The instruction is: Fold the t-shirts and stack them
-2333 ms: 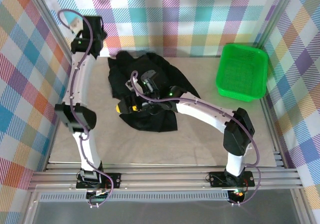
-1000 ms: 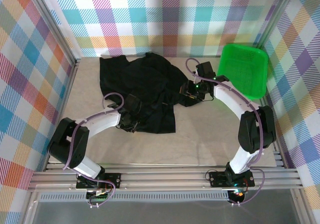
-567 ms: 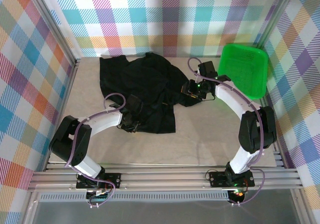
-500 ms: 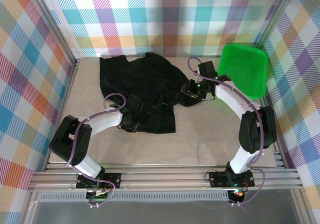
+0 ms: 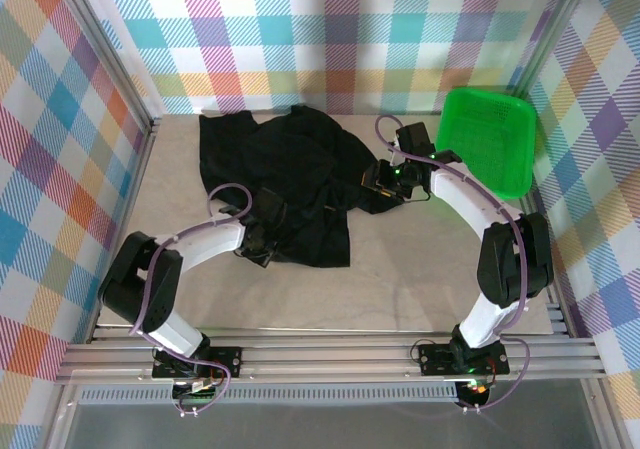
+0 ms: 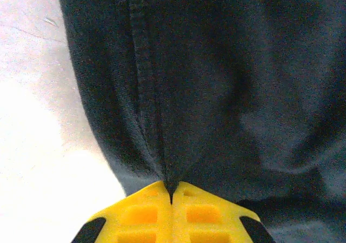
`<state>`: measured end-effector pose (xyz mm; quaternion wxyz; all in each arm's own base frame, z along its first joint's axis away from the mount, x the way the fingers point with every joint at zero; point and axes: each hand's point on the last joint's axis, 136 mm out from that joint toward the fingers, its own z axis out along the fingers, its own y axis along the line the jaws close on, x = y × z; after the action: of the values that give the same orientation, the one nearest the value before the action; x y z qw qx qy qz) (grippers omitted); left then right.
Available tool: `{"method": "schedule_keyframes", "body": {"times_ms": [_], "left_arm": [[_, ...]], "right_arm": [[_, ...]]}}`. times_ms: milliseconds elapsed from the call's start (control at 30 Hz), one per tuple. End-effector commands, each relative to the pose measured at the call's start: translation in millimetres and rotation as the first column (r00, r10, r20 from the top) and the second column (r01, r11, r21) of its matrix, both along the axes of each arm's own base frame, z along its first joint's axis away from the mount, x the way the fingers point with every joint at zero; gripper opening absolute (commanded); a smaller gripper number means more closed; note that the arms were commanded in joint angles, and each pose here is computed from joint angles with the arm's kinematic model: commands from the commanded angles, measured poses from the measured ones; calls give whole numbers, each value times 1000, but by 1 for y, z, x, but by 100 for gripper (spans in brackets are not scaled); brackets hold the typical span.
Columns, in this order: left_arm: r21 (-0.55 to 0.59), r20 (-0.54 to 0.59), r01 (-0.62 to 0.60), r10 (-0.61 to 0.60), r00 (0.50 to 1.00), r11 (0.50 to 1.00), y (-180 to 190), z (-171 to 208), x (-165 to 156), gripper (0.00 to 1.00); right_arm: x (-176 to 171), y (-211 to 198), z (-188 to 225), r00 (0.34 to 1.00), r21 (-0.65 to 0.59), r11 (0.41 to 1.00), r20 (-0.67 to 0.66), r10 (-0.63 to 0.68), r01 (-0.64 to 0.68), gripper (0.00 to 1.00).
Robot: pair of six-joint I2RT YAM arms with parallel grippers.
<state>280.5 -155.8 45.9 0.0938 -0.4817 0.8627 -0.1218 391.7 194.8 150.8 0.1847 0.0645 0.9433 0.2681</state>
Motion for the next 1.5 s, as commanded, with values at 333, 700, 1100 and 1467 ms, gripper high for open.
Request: {"method": "schedule_keyframes", "body": {"times_ms": [333,700,1100,1467], "left_arm": [[164,152,-91,66,986,982,83,88,-57,0],[238,175,-193,154,973,952,135,66,-99,0],[235,183,-180,138,973,955,137,59,-99,0],[169,211,-156,119,970,973,129,42,-90,0]], "right_arm": [[-12,-61,-33,982,-179,972,-86,-167,149,44],[-14,-76,-95,944,-152,957,-186,-273,246,48],[25,-95,-118,940,-139,955,-187,-287,264,44],[53,-96,-91,944,-120,943,-77,-321,311,0]]}}
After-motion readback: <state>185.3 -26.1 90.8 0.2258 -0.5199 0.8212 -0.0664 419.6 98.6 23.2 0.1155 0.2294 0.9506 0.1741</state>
